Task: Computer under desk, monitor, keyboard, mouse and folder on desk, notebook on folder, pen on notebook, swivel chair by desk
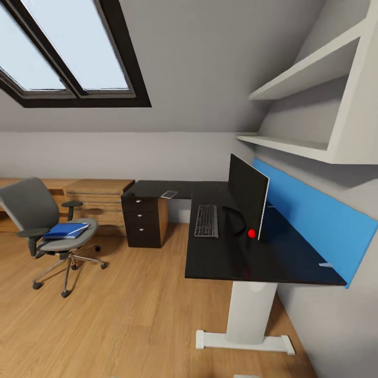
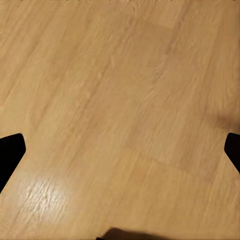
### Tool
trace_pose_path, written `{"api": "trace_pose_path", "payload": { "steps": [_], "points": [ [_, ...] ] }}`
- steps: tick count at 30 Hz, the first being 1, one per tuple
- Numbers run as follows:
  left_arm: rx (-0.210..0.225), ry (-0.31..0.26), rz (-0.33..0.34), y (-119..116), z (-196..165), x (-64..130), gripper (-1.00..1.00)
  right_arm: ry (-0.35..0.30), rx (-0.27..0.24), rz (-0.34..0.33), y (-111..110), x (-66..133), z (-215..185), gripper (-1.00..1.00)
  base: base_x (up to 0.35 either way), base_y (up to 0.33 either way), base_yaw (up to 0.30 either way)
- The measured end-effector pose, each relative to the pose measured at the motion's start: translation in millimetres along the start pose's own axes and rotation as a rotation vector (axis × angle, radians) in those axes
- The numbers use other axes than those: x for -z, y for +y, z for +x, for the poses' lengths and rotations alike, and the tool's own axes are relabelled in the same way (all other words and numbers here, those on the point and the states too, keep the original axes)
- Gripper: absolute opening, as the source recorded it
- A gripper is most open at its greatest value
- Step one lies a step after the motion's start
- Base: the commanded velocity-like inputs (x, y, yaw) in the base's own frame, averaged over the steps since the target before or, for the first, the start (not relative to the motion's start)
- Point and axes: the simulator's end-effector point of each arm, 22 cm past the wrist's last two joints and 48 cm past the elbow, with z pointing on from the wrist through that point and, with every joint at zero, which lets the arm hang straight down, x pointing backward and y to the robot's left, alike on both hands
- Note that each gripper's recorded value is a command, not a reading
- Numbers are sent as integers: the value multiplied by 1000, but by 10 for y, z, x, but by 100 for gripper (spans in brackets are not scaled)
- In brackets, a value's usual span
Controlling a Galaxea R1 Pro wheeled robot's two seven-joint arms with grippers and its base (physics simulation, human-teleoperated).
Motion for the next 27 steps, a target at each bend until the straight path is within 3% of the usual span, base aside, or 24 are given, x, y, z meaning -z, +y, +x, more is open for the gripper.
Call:
{"api": "trace_pose_path", "payload": {
  "steps": [2, 9, 20, 24, 27],
  "points": [
    [1, 0, -3, 9, 3, -2, 100, 45, -64, 18, 255, 79, 181, 100, 56, 304, 221],
    [0, 6, -6, 21, 29, -6, 100, 45, -96, 21, 242, 69, 186, 100, 186, 275, 230],
    [-2, 14, -7, 20, 65, -12, 100, 44, -84, -8, 265, 55, 213, 100, 248, 258, 240],
    [-6, 17, -6, 15, 82, -14, 100, 38, -59, -16, 278, 52, 211, 100, 256, 250, 209],
    [-7, 11, -7, 11, 74, -16, 100, 23, -13, -33, 305, 49, 188, 100, 287, 210, 169]
  ]
}}
